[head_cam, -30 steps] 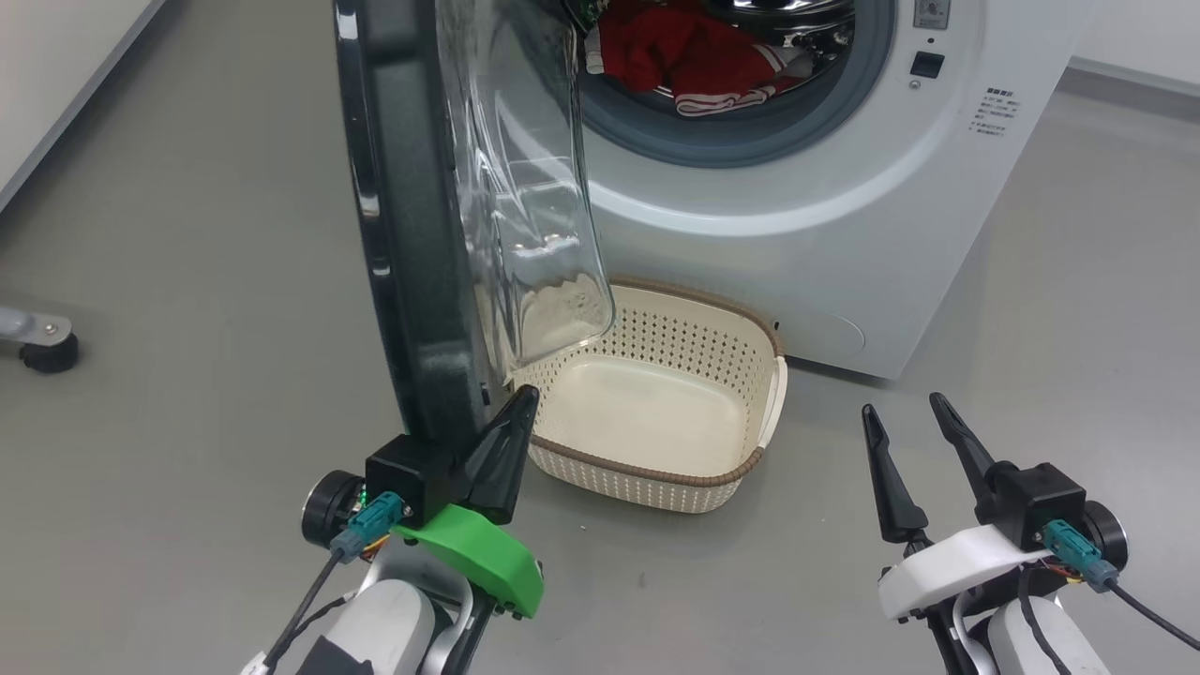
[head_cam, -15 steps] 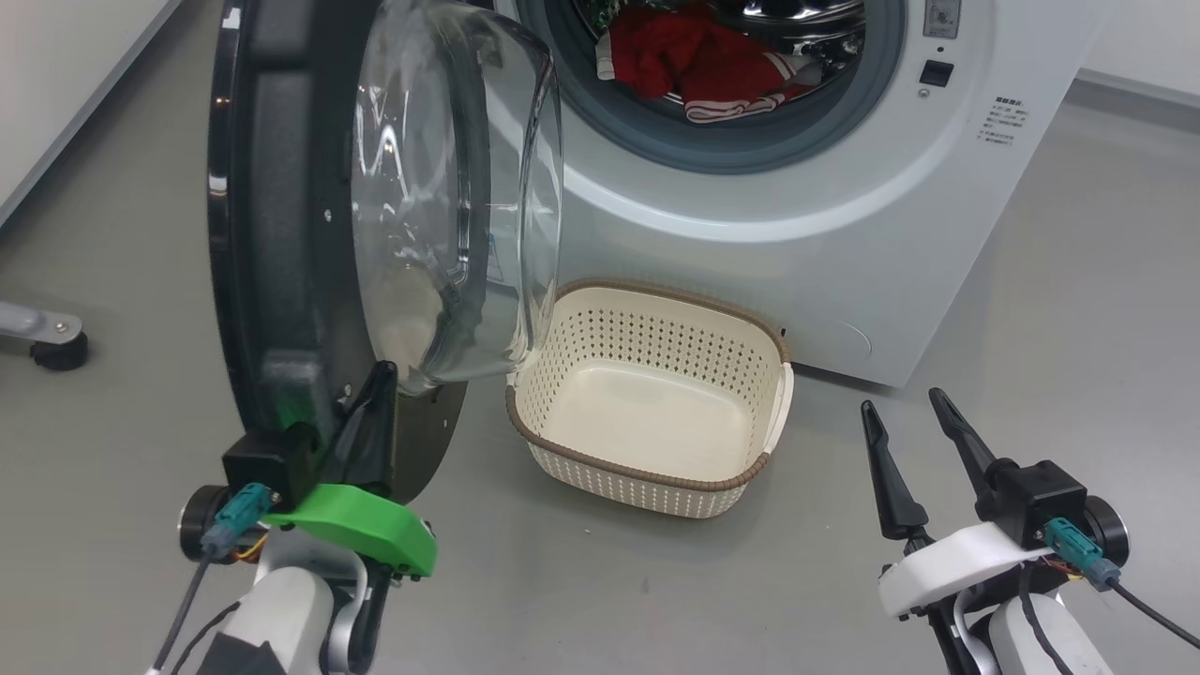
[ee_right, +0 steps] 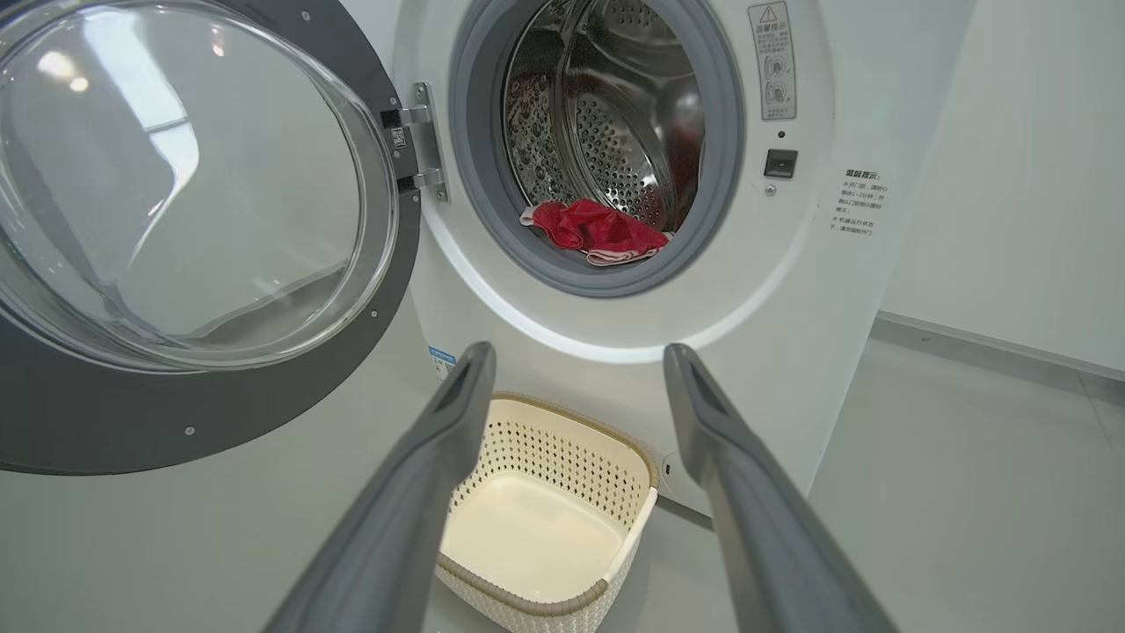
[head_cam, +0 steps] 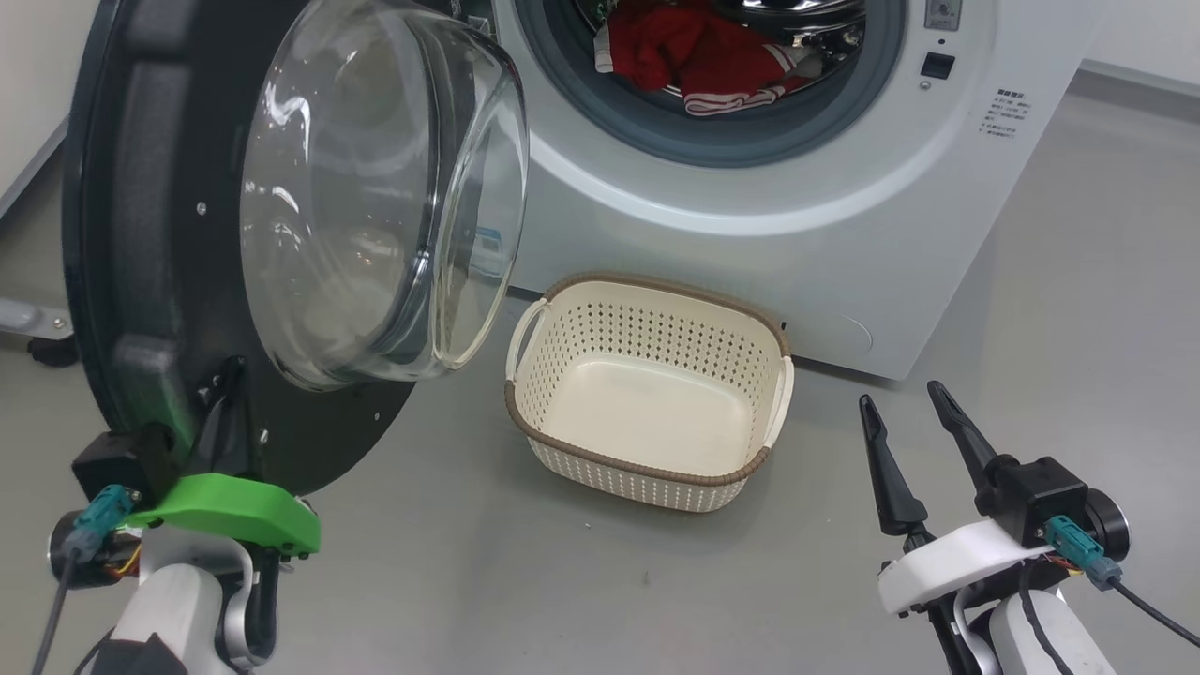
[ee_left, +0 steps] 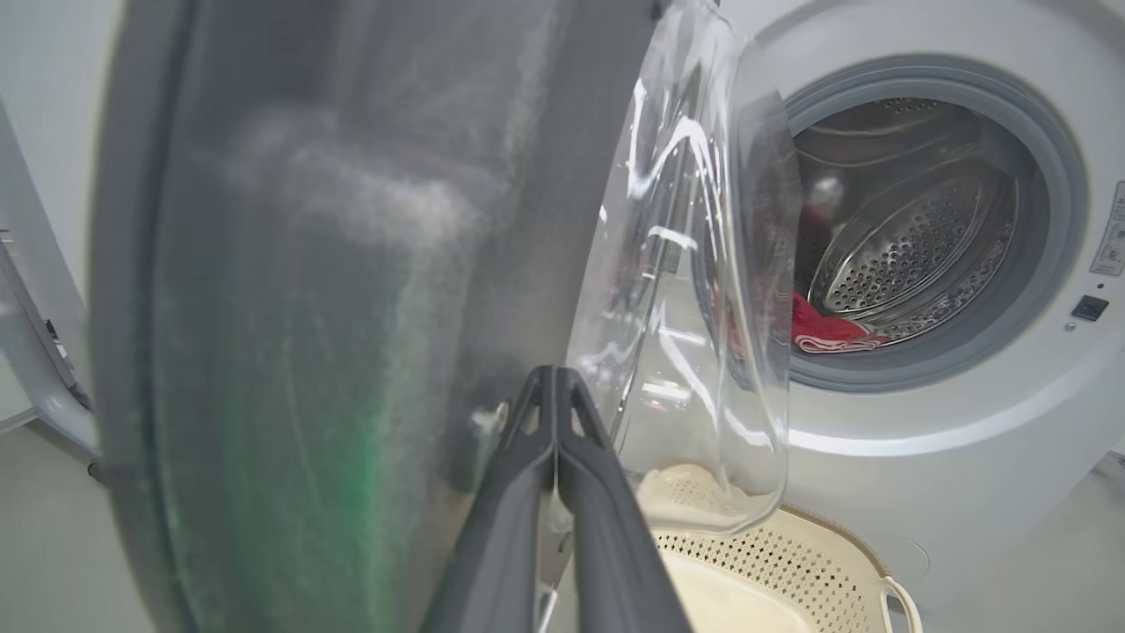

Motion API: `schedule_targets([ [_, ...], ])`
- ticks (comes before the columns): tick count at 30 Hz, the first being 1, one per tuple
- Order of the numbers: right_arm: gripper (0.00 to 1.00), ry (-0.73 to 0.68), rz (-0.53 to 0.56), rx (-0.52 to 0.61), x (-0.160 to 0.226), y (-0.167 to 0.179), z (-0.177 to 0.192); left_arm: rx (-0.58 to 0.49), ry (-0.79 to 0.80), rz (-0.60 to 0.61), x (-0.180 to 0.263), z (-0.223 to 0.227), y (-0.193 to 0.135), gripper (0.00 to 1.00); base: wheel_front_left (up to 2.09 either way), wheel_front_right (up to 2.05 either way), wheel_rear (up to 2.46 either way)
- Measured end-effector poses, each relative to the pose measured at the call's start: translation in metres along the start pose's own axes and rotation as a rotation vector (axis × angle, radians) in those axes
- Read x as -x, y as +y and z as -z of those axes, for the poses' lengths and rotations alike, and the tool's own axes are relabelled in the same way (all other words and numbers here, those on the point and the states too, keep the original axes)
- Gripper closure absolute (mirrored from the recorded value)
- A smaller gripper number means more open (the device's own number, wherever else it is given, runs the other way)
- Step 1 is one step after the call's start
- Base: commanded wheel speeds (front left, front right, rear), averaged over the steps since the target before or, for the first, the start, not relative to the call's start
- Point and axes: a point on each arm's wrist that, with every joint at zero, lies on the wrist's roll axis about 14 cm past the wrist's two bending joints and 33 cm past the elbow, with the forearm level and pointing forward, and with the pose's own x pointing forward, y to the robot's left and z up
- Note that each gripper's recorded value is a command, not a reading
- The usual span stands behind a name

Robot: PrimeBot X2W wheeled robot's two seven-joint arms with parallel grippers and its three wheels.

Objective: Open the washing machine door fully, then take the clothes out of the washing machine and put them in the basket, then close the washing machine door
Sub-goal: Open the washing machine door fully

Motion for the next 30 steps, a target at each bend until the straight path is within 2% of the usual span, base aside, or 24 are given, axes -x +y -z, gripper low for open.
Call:
schedule_targets([
  [17, 0.00, 0.016, 0.001, -0.008, -0.007, -0.006, 0.009, -0.040, -0.009, -0.177, -0.023, -0.012, 0.064, 1.00, 0.00, 0.00, 0.00],
  [30, 0.00, 0.012, 0.013, -0.003, -0.010, -0.012, 0.009, -0.048, -0.009, -0.244, -0.030, -0.017, 0.087, 1.00, 0.00, 0.00, 0.00],
])
